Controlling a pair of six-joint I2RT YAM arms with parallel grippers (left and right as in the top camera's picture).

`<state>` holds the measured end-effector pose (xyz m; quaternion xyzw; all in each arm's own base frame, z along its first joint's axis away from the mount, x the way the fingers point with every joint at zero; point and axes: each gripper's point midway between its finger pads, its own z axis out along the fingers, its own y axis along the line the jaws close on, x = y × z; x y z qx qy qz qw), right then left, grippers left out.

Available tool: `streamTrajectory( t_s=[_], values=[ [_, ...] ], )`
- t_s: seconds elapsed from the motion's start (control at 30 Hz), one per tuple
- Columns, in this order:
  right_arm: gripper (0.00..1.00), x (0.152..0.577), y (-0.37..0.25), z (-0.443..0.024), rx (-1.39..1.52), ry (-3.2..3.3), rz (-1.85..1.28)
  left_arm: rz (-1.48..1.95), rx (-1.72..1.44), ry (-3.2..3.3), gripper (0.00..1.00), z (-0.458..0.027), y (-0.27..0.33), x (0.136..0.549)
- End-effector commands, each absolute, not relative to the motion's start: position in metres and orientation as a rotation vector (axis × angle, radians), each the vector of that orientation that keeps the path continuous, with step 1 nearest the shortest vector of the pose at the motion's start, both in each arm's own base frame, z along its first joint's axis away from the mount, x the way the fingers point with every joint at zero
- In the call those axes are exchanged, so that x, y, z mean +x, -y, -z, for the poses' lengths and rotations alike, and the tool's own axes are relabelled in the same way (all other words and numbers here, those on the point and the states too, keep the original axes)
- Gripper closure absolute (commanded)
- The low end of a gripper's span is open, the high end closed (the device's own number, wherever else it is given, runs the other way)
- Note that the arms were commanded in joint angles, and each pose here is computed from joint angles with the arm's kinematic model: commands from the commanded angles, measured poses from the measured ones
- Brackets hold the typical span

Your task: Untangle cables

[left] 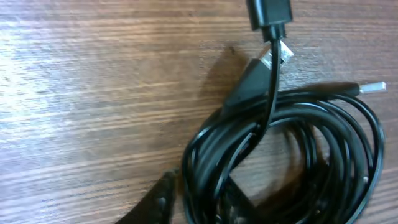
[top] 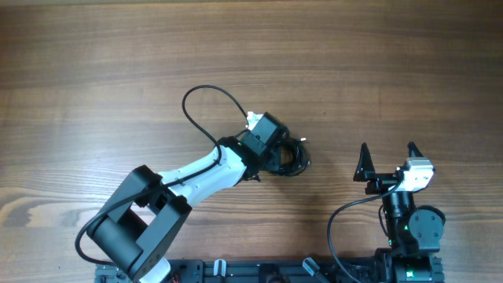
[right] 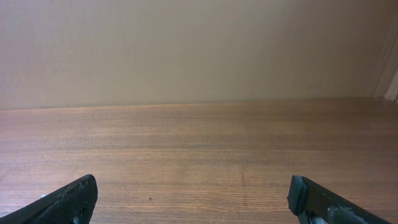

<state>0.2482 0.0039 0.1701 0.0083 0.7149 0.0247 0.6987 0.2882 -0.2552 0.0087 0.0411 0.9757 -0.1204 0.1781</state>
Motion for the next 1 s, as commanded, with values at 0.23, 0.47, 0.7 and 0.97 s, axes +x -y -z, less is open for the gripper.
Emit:
streamTrajectory(
  t_s=[0.23,0.47,0.7,0.97],
  values=[
    [0.00,0.248,-0.007,-0.171,-0.006,-1.587,-0.059,0.356,0.085,-2.648,0.96,-0.043,0.259,0.307],
    [0.00,0.248,-0.007,-0.171,-0.012,-1.586,-0.053,0.522,0.124,-2.415,0.96,-0.141,0.264,0.313],
    [0.00,0.231,-0.063,-0.226,0.055,-1.401,-0.700,0.568,0.114,-2.353,0.96,-0.152,0.272,0.322],
    [0.00,0.240,-0.060,-0.258,-0.097,-1.784,-0.444,0.604,0.109,-2.302,0.96,-0.163,0.278,0.328]
  ],
)
